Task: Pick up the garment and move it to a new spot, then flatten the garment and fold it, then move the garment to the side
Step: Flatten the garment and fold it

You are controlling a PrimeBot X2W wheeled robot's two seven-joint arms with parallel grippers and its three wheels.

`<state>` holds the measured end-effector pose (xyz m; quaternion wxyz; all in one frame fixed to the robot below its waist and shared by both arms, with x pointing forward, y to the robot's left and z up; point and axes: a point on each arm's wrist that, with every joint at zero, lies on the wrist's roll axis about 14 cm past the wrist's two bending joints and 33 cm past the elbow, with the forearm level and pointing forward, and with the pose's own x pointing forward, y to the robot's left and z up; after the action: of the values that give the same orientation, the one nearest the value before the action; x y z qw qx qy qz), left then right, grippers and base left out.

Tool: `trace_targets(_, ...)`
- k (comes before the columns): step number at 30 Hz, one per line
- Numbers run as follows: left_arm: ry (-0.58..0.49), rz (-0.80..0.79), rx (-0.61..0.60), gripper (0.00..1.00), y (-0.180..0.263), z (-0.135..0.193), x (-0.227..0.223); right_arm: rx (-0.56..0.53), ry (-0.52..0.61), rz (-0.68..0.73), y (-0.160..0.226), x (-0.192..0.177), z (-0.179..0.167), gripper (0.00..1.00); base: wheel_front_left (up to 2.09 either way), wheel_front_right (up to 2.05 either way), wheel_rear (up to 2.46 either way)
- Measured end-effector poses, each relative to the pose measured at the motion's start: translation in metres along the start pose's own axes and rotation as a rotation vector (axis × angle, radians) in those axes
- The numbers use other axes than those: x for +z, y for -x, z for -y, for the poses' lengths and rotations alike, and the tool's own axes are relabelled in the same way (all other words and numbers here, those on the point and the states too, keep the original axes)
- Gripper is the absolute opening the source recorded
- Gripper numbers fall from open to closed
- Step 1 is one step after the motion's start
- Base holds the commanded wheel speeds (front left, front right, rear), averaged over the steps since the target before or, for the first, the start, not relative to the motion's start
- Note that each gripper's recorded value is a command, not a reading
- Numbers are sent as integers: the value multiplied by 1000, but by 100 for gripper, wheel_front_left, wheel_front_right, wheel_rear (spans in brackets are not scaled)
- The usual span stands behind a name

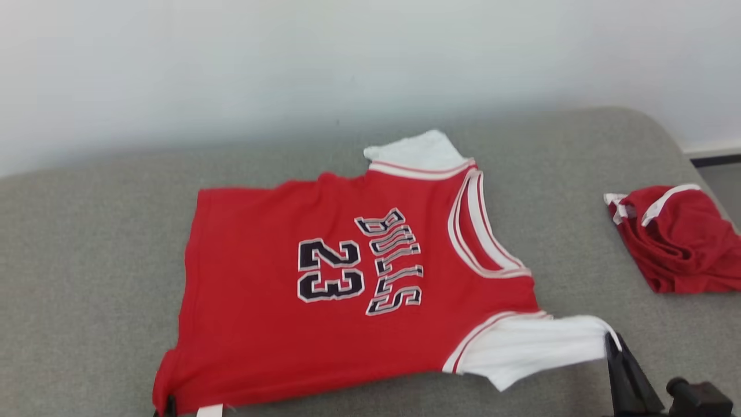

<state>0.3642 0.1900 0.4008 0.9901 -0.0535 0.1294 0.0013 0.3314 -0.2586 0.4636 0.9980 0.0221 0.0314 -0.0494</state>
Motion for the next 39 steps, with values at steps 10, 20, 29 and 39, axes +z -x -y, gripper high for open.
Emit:
trace_targets(10,18,4,30,0,38,-12,-8,5,-17,-24,39,-13,-4,0,0,0,0)
trace_targets(20,53,32,0,0,42,1,-2,9,-20,-71,43,-28,-9,0,0,0,0)
trace_targets(29,49,123,-33,0,7,14,35,43,-4,-20,-6,-7,-18,0,0,0,0)
trace_targets(39,24,116,-37,0,-33,20,42,94,32,-12,-65,1,-31,0,0,0,0)
